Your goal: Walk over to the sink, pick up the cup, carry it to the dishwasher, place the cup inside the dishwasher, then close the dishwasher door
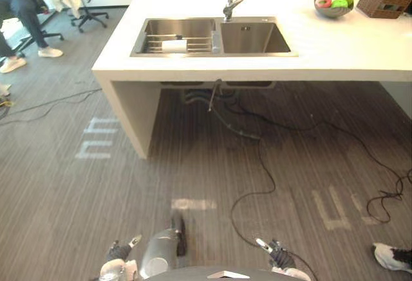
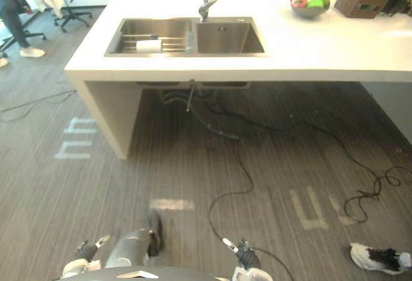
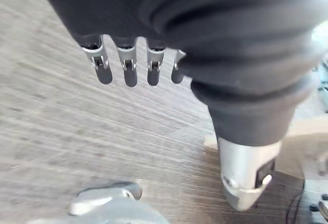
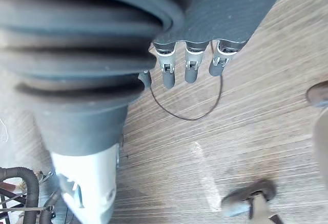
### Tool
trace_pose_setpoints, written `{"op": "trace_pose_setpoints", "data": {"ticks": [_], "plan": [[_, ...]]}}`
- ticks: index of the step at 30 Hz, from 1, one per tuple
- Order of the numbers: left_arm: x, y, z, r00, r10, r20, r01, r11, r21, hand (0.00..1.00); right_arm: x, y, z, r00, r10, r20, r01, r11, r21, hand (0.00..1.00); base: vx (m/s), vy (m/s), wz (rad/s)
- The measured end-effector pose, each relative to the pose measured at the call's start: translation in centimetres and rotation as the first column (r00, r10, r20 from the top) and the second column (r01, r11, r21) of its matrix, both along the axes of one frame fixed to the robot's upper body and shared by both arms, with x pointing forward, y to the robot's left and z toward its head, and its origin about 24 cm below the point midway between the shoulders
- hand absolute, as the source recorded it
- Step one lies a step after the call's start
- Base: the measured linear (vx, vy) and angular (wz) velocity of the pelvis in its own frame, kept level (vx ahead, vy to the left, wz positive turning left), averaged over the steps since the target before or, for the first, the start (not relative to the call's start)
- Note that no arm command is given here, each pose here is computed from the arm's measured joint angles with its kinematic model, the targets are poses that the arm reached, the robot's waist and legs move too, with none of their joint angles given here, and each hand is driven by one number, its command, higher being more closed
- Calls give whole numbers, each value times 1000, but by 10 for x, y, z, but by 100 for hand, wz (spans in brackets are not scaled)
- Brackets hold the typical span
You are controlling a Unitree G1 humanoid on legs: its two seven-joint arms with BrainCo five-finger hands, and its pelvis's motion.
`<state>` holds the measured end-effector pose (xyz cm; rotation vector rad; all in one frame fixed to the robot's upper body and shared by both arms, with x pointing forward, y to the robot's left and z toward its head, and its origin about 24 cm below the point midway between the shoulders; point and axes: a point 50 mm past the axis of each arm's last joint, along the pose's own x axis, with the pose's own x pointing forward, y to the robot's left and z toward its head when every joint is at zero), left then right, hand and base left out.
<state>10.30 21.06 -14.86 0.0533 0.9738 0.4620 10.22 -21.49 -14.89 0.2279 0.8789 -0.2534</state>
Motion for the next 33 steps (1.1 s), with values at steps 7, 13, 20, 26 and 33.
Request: {"op": "trace_pose_setpoints", "data": {"ticks": [7, 13, 20, 26, 33], "plan": [[56, -18, 31, 954, -208, 218, 151, 957, 249, 0, 4, 20, -8, 996, 40, -81, -34, 997, 70, 0, 566, 239, 22], [135, -39, 127, 755, -191, 627, -43, 940, 338, 0, -1, 11, -6, 998, -52, -47, 55, 997, 63, 0, 471, 108, 12], [144, -27, 277, 235, -174, 956, -397, 881, 258, 0, -76, 10, -16, 966, -166, -196, 175, 984, 25, 0, 579, -159, 73], [120, -40, 315, 2, -225, 974, -453, 868, 201, 0, -79, -19, -11, 968, -95, -231, 88, 995, -41, 0, 596, -232, 15], [127, -66, 328, -53, -422, 905, -240, 885, 399, 0, -83, -23, -10, 966, -164, -200, 163, 986, -21, 0, 285, -8, -4]]}}
